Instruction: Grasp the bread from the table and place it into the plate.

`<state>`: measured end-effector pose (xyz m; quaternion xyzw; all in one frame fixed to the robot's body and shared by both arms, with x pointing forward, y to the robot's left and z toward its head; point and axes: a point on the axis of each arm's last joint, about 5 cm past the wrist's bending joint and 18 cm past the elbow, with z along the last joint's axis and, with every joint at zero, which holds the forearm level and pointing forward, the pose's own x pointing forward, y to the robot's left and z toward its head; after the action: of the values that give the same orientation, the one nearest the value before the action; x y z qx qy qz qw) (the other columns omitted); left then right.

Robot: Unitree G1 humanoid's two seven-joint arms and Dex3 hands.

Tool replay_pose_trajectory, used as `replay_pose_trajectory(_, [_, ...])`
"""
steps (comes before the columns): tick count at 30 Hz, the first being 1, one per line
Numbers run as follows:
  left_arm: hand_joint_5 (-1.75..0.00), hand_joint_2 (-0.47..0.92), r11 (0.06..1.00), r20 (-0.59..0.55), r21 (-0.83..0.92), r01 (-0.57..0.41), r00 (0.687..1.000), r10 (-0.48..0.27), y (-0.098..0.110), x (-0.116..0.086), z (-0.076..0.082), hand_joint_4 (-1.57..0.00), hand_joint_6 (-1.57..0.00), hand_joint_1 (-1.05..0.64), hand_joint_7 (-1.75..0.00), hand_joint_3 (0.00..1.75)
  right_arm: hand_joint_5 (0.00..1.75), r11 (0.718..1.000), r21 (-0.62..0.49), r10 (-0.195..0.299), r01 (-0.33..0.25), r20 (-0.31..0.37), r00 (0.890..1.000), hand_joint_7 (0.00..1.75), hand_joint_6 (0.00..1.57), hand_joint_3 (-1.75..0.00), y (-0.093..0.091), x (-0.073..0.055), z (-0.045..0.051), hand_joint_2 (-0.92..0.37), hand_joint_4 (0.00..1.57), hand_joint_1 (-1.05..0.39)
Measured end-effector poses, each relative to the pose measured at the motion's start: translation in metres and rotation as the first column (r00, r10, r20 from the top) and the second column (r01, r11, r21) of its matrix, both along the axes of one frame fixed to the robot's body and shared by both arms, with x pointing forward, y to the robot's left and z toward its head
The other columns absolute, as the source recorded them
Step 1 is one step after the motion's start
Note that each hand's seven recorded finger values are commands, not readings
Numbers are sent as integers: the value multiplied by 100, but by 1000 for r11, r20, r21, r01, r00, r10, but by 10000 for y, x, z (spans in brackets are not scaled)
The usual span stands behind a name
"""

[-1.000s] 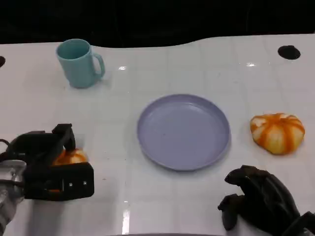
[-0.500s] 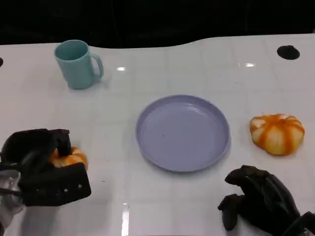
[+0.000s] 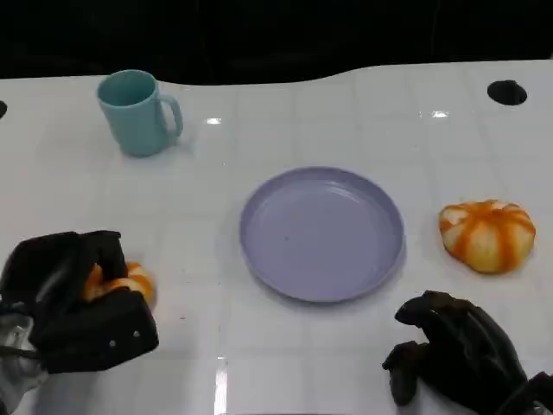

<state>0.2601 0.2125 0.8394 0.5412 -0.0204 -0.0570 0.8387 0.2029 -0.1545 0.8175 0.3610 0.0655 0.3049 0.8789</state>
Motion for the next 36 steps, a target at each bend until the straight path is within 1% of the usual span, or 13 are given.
replay_pose_trajectory(2, [-175, 13, 998, 18, -61, -5, 1000, 6, -6, -12, 3, -157, -157, -105, -175, 175, 77, 1000, 0, 0, 0, 0, 1000, 34, 157, -1, -1, 0, 0, -92, 153, -72])
replay_pose_trajectory(7, [-175, 18, 977, 57, -211, -7, 998, 20, -43, -53, -1, -157, -157, -105, -175, 174, 77, 1000, -1, -2, 2, -2, 1000, 35, 157, -1, -2, -1, 2, -92, 154, -72])
replay_pose_trajectory(11, [-175, 20, 954, 82, -300, 19, 997, 6, -90, -81, -4, -157, -157, -105, -175, 174, 78, 1000, -1, -2, 2, -1, 1000, 35, 157, -1, -2, -1, 3, -92, 153, -72])
replay_pose_trajectory(12, [-175, 27, 951, 81, -307, 28, 997, -3, -100, -81, -3, -157, -157, -105, -175, 166, 78, 1000, -1, -2, 2, -1, 1000, 35, 157, -1, -1, -1, 3, -91, 153, -73])
replay_pose_trajectory(14, [-175, 33, 941, 97, -337, 37, 995, -5, -130, -80, 6, -157, -157, -105, -175, 159, 78, 1000, -1, -2, 2, -1, 1000, 34, 157, 0, -2, -1, 2, -91, 153, -73])
replay_pose_trajectory(15, [-175, 36, 928, 112, -370, 43, 994, -1, -155, -80, 14, -157, -157, -105, -175, 153, 78, 1000, -1, -2, 2, -1, 1000, 34, 157, 0, -2, -1, 2, -91, 153, -73])
replay_pose_trajectory(18, [-175, 43, 887, 139, -457, 70, 990, -6, -244, -82, 28, -157, -157, -105, -175, 142, 78, 1000, -1, -1, 1, -2, 1000, 33, 157, 0, -1, -2, 1, -91, 152, -73])
replay_pose_trajectory(21, [-175, 44, 856, 162, -507, 97, 987, -16, -300, -64, 61, -157, -157, -105, -175, 136, 78, 1000, -1, -2, 2, -2, 1000, 34, 157, 0, -1, -2, 0, -91, 153, -73])
replay_pose_trajectory(24, [-175, 45, 823, 170, -559, 101, 985, -5, -328, -46, 90, -157, -157, -105, -175, 129, 78, 1000, -1, -2, 2, -3, 1000, 34, 157, 0, -2, -2, 0, -91, 153, -73])
replay_pose_trajectory(27, [-175, 53, 777, 166, -622, 99, 986, 8, -368, -32, 105, -157, -157, -105, -175, 112, 78, 1000, -1, -2, 2, -3, 1000, 35, 157, -1, -2, -3, 1, -92, 152, -72])
replay_pose_trajectory(29, [-175, 56, 762, 171, -638, 106, 985, 7, -396, -19, 118, -157, -157, -105, -175, 109, 79, 1000, -2, -2, 2, -2, 1000, 35, 157, -1, -1, -2, 1, -92, 152, -72])
replay_pose_trajectory(32, [-175, 64, 748, 183, -653, 114, 983, 9, -436, 4, 142, -157, -157, -105, -175, 97, 79, 1000, -2, -3, 3, -2, 1000, 36, 157, -1, -2, -3, 1, -91, 152, -72])
replay_pose_trajectory(36, [-175, 67, 723, 205, -676, 139, 979, 3, -548, 45, 182, -157, -157, -105, -175, 92, 80, 1000, -1, -3, 3, -3, 1000, 36, 157, 0, 0, -4, -1, -91, 152, -72])
